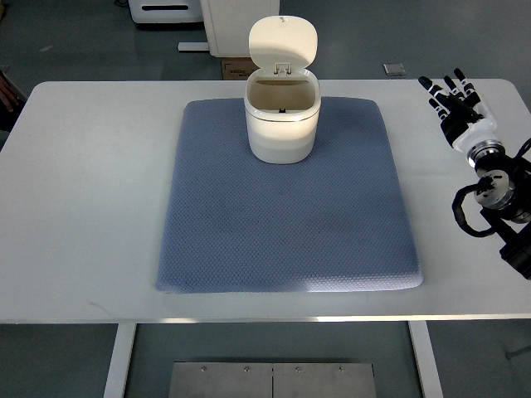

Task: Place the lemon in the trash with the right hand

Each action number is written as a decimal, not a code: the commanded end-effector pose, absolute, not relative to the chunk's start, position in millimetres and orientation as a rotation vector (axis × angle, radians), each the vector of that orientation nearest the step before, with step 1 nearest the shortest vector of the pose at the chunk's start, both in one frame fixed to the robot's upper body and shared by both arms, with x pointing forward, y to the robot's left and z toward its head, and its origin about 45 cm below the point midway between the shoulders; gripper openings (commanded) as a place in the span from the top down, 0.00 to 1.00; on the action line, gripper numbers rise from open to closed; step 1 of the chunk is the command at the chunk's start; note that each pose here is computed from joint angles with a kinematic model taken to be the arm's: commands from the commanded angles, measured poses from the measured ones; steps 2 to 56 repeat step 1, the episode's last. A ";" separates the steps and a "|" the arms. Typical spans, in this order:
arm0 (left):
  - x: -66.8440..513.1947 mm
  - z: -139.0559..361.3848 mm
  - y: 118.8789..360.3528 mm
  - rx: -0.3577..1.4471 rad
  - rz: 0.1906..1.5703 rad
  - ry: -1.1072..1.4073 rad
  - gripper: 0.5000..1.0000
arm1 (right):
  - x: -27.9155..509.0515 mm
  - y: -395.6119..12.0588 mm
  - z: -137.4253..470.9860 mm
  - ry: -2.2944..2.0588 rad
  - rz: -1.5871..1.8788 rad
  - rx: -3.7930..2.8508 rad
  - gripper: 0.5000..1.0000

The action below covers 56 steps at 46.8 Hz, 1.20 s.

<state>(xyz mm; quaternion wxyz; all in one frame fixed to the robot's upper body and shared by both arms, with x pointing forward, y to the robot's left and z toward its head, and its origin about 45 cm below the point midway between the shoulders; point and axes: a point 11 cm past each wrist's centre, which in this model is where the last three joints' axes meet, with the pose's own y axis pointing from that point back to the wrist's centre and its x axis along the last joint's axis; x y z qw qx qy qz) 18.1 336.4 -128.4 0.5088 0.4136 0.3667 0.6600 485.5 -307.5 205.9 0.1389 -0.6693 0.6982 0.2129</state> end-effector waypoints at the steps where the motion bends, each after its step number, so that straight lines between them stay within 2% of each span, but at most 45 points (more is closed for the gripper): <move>1: 17.3 -128.4 336.5 0.997 1.590 0.885 0.00 | 485.3 -305.3 205.1 2.015 0.620 -1.936 0.00; 56: 17.3 -128.4 336.5 0.997 1.590 0.885 0.00 | 485.3 -305.3 205.1 2.015 0.620 -1.936 0.00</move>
